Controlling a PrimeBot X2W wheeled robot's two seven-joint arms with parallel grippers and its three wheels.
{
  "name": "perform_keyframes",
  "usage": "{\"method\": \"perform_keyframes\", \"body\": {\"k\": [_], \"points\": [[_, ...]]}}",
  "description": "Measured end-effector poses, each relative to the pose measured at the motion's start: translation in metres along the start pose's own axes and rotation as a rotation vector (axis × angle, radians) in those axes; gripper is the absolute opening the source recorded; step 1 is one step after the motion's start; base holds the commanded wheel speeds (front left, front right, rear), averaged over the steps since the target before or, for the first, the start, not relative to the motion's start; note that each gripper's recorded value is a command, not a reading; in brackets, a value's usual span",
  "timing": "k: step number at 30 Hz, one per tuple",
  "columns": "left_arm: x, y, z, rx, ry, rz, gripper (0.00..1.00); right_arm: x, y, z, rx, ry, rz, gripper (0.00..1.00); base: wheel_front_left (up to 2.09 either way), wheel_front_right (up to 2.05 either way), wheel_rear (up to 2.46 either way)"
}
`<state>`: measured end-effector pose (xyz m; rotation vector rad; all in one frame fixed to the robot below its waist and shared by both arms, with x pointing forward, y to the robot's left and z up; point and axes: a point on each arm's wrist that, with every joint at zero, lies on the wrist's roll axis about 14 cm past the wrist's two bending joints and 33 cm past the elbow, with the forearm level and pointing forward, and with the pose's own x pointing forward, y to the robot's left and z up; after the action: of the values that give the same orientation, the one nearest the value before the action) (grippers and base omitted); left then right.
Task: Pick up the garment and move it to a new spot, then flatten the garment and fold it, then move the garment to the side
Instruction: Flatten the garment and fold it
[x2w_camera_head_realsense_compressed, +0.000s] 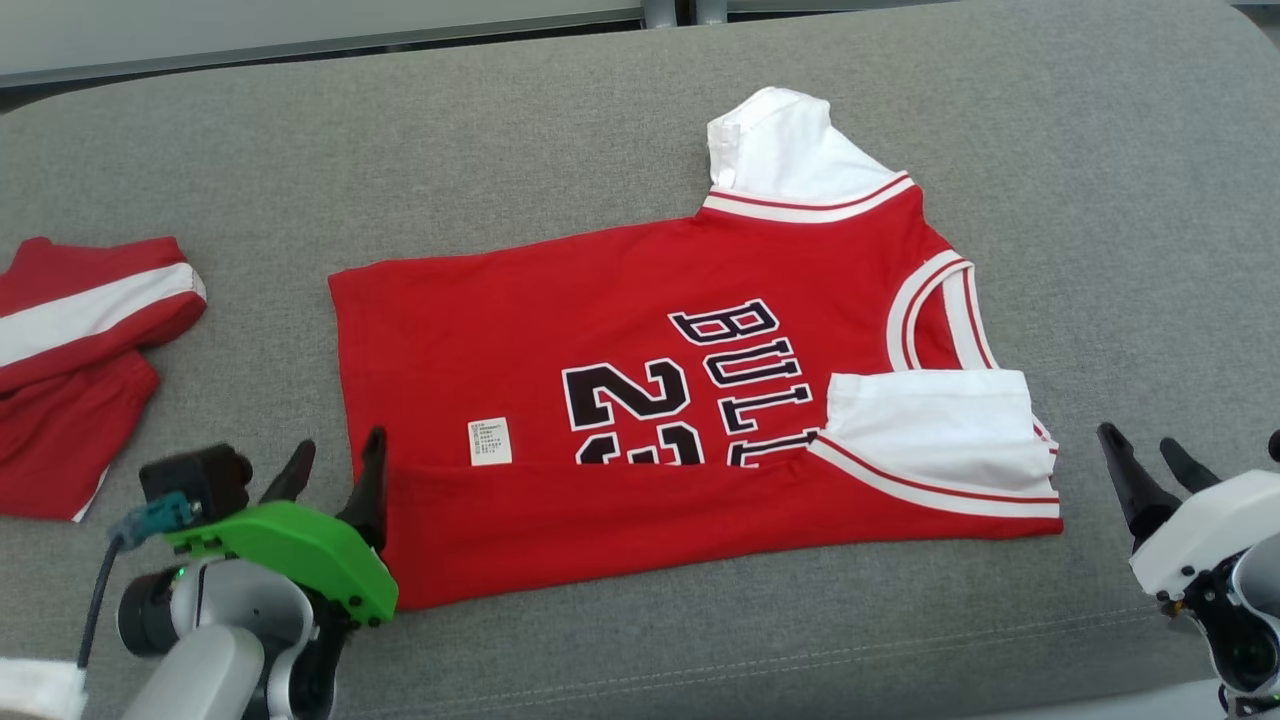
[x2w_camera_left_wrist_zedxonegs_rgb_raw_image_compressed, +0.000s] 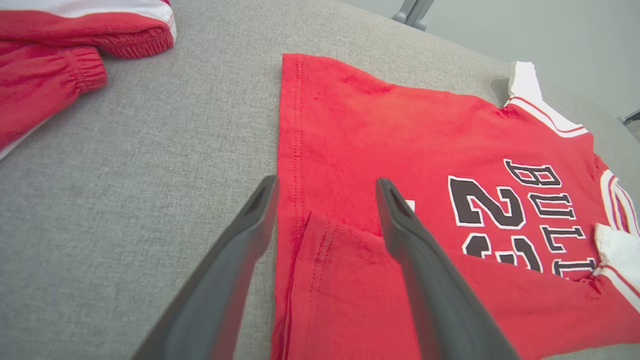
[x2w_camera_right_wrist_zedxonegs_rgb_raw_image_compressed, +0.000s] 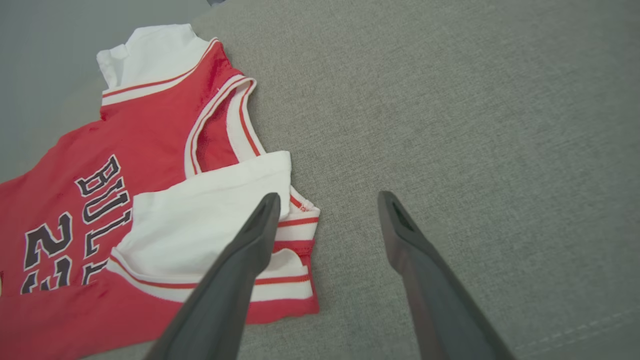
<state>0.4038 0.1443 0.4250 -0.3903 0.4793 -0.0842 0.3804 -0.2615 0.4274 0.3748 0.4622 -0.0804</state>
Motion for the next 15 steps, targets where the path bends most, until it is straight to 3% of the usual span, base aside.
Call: {"method": "perform_keyframes", "body": {"k": [11, 15], "points": [[0.059, -0.032, 0.036, 0.355, 0.172, -0.182, 1.0, 0.023, 0.043, 0.04, -0.165, 0.006, 0.125, 1.0, 0.0, 0.0, 0.0], [0.079, -0.028, 0.055, 0.39, 0.195, -0.174, 1.0, 0.031, 0.052, 0.047, -0.203, 0.013, 0.151, 1.0, 0.0, 0.0, 0.0]]}}
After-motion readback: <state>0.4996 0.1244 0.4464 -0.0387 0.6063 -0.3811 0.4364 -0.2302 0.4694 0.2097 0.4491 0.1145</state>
